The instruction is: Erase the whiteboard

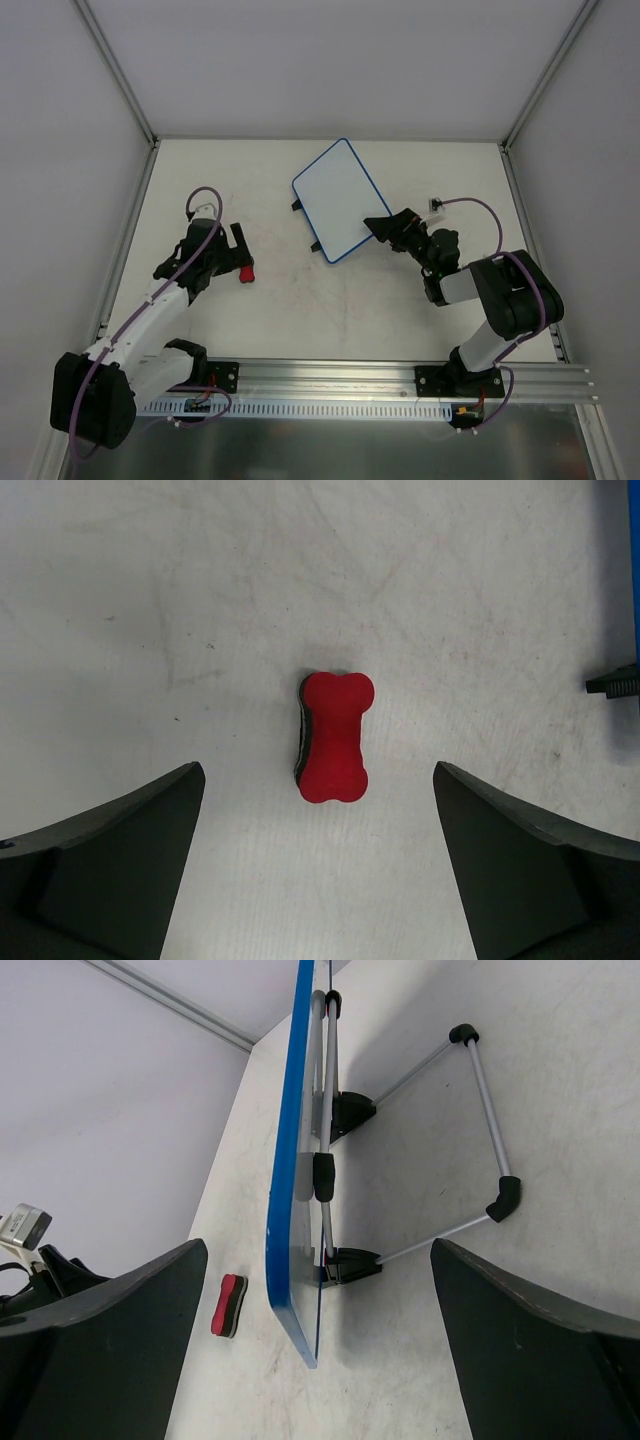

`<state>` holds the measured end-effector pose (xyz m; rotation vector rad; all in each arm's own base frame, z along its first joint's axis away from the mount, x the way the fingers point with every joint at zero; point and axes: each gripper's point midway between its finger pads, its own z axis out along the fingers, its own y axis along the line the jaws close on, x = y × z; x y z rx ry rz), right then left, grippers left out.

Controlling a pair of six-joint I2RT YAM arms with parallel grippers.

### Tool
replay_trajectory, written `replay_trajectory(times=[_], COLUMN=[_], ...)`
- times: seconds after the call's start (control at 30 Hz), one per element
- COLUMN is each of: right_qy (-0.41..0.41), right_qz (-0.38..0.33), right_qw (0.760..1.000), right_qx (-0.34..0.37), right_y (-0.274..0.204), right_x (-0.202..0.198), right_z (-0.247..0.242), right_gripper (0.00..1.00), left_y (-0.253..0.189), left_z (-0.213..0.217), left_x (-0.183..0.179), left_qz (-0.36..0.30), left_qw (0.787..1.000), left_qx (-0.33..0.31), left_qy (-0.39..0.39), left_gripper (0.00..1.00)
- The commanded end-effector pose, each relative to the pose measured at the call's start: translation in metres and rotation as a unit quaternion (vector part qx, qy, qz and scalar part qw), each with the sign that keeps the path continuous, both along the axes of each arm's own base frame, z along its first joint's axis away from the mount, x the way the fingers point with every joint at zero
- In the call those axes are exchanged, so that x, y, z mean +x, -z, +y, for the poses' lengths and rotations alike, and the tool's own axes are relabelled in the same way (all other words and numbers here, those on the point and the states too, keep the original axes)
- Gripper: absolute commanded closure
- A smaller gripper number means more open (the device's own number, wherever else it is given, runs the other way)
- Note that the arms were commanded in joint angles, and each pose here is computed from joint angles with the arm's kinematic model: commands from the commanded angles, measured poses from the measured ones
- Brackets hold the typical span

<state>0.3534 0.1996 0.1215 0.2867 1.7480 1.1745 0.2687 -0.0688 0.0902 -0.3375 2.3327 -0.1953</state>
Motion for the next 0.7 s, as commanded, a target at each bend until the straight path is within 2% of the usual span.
replay_trajectory(times=[0.0,0.27,0.43,0.63,0.67], right_qy=[0.002,0.023,0.038,0.057,0.063], right_qz=[-0.092,-0.126,-0.155,-0.112,-0.076], right_qw=[0.996,0.992,0.987,0.988,0.987], right_qx=[0.013,-0.007,-0.018,-0.089,-0.127], right_y=[-0.043,-0.057,-0.069,-0.049,-0.029], right_x=[0.004,-0.018,-0.048,-0.074,-0.078], right_z=[0.001,-0.014,-0.029,-0.048,-0.055], right_gripper=[0.01,0.01,0.01,0.01,0.01], left_y=[-0.007,-0.026,-0.033,-0.04,-0.041], left_z=[0.015,0.019,0.026,0.025,0.024], left_x=[0.004,0.001,-0.004,-0.007,-0.007], left_qz=[-0.035,-0.095,-0.125,-0.142,-0.144], left_qw=[0.999,0.995,0.991,0.989,0.989], left_qx=[0.022,0.006,0.009,0.002,0.0], left_qy=[-0.024,-0.035,-0.046,-0.043,-0.041], left_gripper=[0.01,0.01,0.01,0.01,0.01])
